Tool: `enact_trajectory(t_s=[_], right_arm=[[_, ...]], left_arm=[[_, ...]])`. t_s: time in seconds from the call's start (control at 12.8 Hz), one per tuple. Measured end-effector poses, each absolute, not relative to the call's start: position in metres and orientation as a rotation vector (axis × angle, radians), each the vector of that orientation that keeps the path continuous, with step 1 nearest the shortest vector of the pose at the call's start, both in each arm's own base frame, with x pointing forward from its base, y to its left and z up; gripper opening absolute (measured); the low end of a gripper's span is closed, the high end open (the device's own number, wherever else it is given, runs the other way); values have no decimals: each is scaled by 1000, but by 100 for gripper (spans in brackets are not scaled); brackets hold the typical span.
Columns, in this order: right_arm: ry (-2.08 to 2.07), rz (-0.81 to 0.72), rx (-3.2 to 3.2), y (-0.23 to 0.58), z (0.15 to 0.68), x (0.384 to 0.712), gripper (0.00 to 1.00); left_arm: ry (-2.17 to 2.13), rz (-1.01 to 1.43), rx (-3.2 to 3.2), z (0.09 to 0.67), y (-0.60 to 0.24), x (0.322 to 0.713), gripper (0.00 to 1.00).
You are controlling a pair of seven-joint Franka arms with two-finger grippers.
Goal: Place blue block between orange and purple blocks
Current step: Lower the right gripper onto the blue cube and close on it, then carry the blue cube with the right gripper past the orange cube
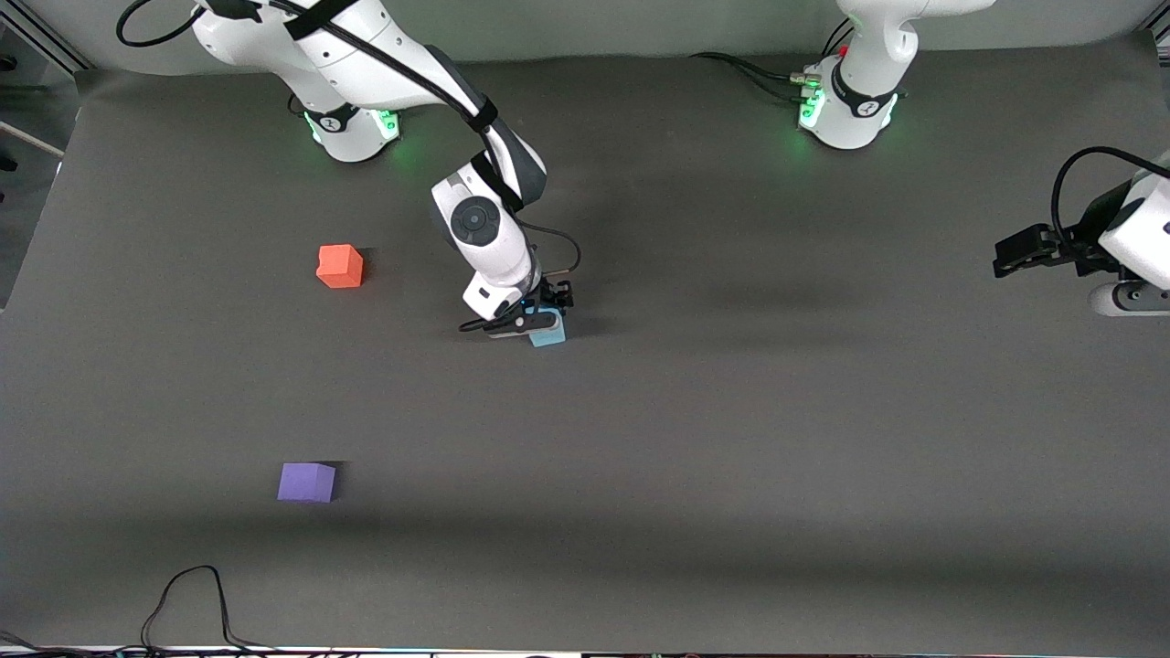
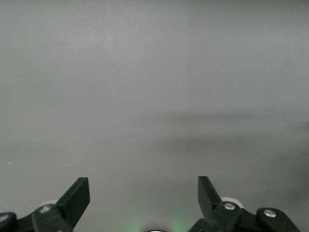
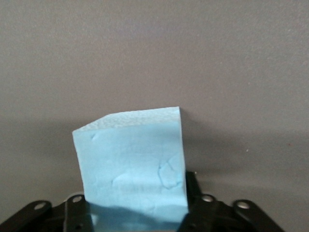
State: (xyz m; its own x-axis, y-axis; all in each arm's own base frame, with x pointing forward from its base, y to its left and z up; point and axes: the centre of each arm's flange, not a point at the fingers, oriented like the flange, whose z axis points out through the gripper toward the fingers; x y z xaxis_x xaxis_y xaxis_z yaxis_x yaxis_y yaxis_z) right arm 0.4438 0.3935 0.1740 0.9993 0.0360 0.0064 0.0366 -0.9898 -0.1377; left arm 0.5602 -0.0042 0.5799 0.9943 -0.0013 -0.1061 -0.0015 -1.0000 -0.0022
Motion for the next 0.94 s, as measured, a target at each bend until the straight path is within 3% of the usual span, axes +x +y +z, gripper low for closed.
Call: enact_trajectory(t_s=[0.31, 0.47, 0.94], right_arm=[[-24, -26, -2997, 392, 195, 468, 53], [-10, 28, -3011, 393, 232, 490, 53], [8, 153, -3017, 372, 464, 548, 53]], left_arm=[[8, 170, -3135, 580, -6, 560, 100], [11, 170, -3135, 580, -7, 560, 100], [23, 170, -3135, 580, -11, 560, 100]])
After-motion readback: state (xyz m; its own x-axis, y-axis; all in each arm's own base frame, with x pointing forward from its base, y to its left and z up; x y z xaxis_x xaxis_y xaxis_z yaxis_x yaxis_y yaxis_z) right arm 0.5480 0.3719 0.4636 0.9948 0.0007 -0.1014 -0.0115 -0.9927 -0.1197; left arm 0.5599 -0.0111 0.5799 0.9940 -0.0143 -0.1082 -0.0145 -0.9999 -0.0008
